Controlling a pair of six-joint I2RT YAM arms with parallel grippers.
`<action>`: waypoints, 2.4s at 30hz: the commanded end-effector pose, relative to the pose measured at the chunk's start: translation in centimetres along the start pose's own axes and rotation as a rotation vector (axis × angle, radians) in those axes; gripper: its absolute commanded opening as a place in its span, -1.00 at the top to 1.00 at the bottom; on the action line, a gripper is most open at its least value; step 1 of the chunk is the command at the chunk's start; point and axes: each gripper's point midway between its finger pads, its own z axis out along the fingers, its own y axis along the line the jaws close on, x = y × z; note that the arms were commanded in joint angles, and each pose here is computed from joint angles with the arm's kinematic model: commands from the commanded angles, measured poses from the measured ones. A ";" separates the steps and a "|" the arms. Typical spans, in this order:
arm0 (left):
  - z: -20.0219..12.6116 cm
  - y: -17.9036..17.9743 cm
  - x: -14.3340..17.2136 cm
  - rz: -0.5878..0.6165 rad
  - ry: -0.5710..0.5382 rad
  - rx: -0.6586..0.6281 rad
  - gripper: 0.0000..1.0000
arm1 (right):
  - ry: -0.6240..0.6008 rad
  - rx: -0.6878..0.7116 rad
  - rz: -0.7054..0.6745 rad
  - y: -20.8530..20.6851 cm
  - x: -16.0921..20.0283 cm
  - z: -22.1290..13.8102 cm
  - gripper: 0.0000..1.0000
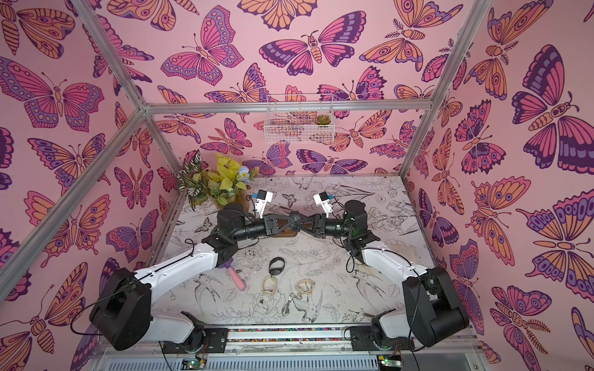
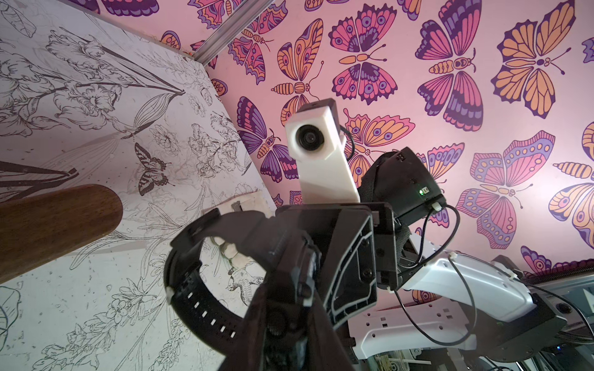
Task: Place watch on stand
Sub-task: Pick up the watch at the center of the board, then place the watch on the stand.
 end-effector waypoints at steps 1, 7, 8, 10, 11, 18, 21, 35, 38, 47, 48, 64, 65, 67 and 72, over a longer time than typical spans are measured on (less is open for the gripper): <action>-0.1 -2.0 -1.2 0.066 -0.028 0.053 1.00 | 0.011 -0.023 -0.051 1.6 -0.3 0.0 0.31; -0.2 -2.0 -1.0 0.063 -0.025 0.052 1.00 | 0.000 -0.031 -0.070 2.4 -0.8 -0.1 0.20; -0.2 -1.9 -1.0 0.061 -0.024 0.051 1.00 | -0.002 -0.033 -0.074 2.6 -0.9 -0.1 0.18; -0.2 -1.8 -0.8 0.057 -0.019 0.049 1.00 | -0.006 -0.035 -0.080 2.7 -1.1 -0.1 0.15; -0.2 -1.7 -0.7 0.054 -0.018 0.049 1.00 | -0.009 -0.038 -0.085 2.9 -1.2 -0.1 0.15; -0.2 -1.6 -0.8 0.053 -0.019 0.047 1.00 | -0.017 -0.054 -0.085 3.1 -1.4 -0.1 0.64; -0.1 -1.8 -0.9 0.057 -0.017 0.053 1.00 | -0.019 -0.059 -0.079 3.0 -1.4 0.0 0.78; -2.2 -1.1 -1.7 0.086 -0.067 -0.019 -0.19 | -0.084 -0.062 -0.032 1.2 -3.2 -1.0 1.00; -3.4 0.2 -2.0 0.085 -0.087 -0.088 -0.23 | -0.105 -0.045 -0.019 0.1 -4.1 -1.8 1.00; -8.6 5.9 -3.2 0.017 -0.180 -0.316 -0.31 | -0.195 0.042 0.073 -5.6 -7.0 -4.8 1.00; -9.1 6.5 -3.2 0.007 -0.185 -0.335 -0.31 | -0.207 0.055 0.095 -6.8 -7.3 -5.2 1.00; -10.4 15.0 -4.2 -0.142 -0.179 -0.451 -0.34 | -0.213 0.066 0.185 -14.0 -10.2 -5.1 1.00; -10.4 15.4 -4.3 -0.150 -0.176 -0.452 -0.34 | -0.207 0.069 0.195 -14.4 -10.3 -5.1 1.00; -10.3 16.0 -4.2 -0.165 -0.169 -0.453 -0.33 | -0.194 0.081 0.214 -15.2 -10.2 -4.9 1.00; -10.6 17.4 -3.9 -0.195 -0.161 -0.469 -0.31 | -0.146 0.160 0.253 -17.2 -8.9 -4.9 1.00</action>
